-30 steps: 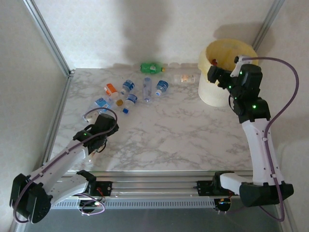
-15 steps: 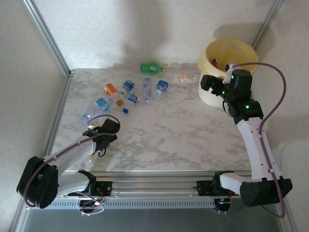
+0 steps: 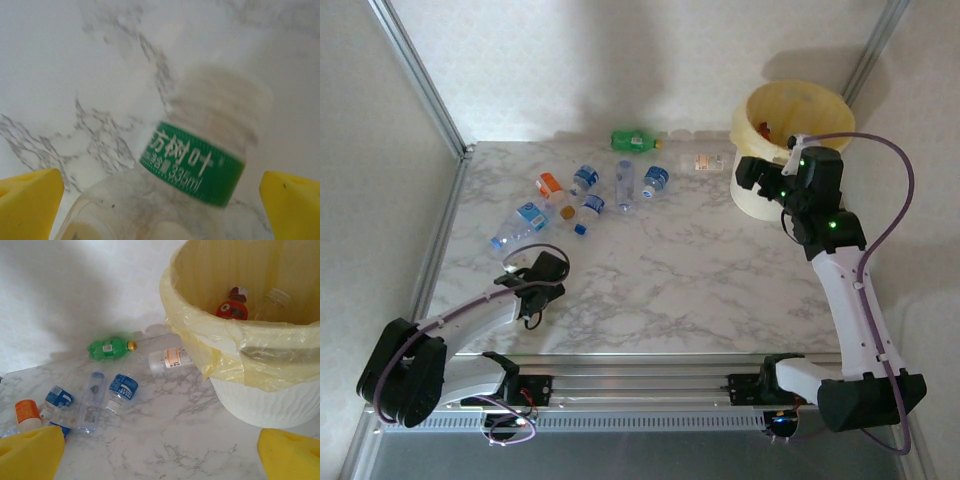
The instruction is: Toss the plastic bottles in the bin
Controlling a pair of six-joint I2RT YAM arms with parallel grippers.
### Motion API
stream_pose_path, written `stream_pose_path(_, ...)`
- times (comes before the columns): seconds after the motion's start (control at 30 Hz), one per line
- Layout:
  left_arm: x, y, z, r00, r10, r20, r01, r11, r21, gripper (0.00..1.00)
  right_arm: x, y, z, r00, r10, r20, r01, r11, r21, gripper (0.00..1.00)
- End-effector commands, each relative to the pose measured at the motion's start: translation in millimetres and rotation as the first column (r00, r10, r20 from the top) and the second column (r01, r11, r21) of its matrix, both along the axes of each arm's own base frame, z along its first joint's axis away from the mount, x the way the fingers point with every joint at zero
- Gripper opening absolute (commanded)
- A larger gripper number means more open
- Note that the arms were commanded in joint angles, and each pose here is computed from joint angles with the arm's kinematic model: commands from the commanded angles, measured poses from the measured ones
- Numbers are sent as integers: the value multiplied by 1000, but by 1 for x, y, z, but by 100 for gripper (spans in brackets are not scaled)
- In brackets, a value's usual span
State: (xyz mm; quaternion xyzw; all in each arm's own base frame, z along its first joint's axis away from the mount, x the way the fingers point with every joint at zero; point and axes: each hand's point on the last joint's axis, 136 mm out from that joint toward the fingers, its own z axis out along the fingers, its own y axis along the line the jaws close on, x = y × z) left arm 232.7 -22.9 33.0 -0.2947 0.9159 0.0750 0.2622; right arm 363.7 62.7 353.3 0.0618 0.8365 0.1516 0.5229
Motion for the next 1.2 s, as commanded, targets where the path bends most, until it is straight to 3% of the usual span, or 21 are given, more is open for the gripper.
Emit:
stream_pose_path(0.0,7,-20,-2,999,-2,46,8,990,-138,100,-2,7,4,999,22,25,-23,999,25,99)
stream_pose_path(0.17,23,-42,6,994,-22,108,48,968,-247,98,-3,7,0,1000,21,17,-22,1000,19,99)
stream_pose_path(0.4,14,-40,-1,996,-34,79,52,969,-243,90,-5,6,-3,1000,22,12,-22,1000,15,99)
stream_pose_path(0.8,10,-52,11,987,-93,132,130,942,-309,58,-5,12,-14,999,40,-22,-40,999,25,99)
stream_pose_path(0.9,18,-60,28,972,-131,196,190,930,-316,53,-7,14,-18,998,49,-30,-48,998,34,99)
stream_pose_path(0.97,26,-74,47,944,-180,276,269,905,-330,51,-10,20,-20,996,77,-43,-75,996,45,99)
stream_pose_path(1.07,40,-103,90,854,-286,435,440,844,-309,47,-19,33,-27,987,149,-68,-143,986,84,99)
stream_pose_path(1.17,46,-139,141,701,-400,590,616,756,-220,47,-35,56,-39,959,263,-103,-247,957,151,99)
